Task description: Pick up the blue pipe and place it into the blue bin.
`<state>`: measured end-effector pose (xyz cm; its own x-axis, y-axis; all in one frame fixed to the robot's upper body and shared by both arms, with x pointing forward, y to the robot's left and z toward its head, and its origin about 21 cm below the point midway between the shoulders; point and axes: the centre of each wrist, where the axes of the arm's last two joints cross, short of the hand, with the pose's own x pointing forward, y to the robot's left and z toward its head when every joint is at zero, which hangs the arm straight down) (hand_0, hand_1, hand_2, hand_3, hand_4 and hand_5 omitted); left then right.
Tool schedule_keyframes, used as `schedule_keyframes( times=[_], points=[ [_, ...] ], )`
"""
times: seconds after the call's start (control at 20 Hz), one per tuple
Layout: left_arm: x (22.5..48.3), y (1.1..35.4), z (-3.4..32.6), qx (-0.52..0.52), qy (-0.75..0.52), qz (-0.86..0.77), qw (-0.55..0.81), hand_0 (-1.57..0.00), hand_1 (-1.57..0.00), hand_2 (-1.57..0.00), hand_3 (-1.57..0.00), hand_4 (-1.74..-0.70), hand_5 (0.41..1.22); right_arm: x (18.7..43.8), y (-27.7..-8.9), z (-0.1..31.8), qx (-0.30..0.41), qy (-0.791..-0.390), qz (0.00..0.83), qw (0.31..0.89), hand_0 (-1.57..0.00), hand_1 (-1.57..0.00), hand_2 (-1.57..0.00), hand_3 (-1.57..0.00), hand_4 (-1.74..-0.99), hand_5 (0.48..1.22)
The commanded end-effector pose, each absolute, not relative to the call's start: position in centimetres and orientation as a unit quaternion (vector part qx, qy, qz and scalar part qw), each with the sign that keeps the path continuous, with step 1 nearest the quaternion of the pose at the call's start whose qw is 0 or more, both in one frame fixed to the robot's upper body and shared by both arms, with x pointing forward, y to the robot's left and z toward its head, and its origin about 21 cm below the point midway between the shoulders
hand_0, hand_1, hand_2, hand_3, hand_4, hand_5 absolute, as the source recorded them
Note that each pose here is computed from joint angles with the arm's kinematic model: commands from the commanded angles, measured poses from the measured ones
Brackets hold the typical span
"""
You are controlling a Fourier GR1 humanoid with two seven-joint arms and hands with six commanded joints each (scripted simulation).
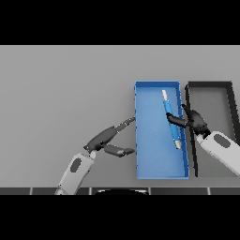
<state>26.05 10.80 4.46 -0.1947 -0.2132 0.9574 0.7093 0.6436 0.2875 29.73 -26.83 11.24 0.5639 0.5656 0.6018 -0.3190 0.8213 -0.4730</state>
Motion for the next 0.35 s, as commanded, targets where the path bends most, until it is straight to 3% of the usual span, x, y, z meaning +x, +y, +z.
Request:
schedule_keyframes(
  times=[0.0, 0.3],
  points=[
    [26.1, 10.8, 4.6, -0.185, -0.672, -0.380, 0.608, 0.00, 0.00, 0.00, 0.00, -0.89, 0.431, 29.8, -26.8, 11.5, -0.157, -0.391, 0.256, 0.870, -0.01, -0.01, -0.01, 0.00, -1.020, 0.666],
    [25.6, 11.9, 3.9, -0.183, -0.672, -0.381, 0.608, 0.00, 0.00, 0.00, 0.00, -0.88, 0.431, 29.9, -26.5, 11.5, -0.151, -0.391, 0.262, 0.869, -0.01, -0.01, -0.01, 0.00, -1.022, 0.643]
  ],
)
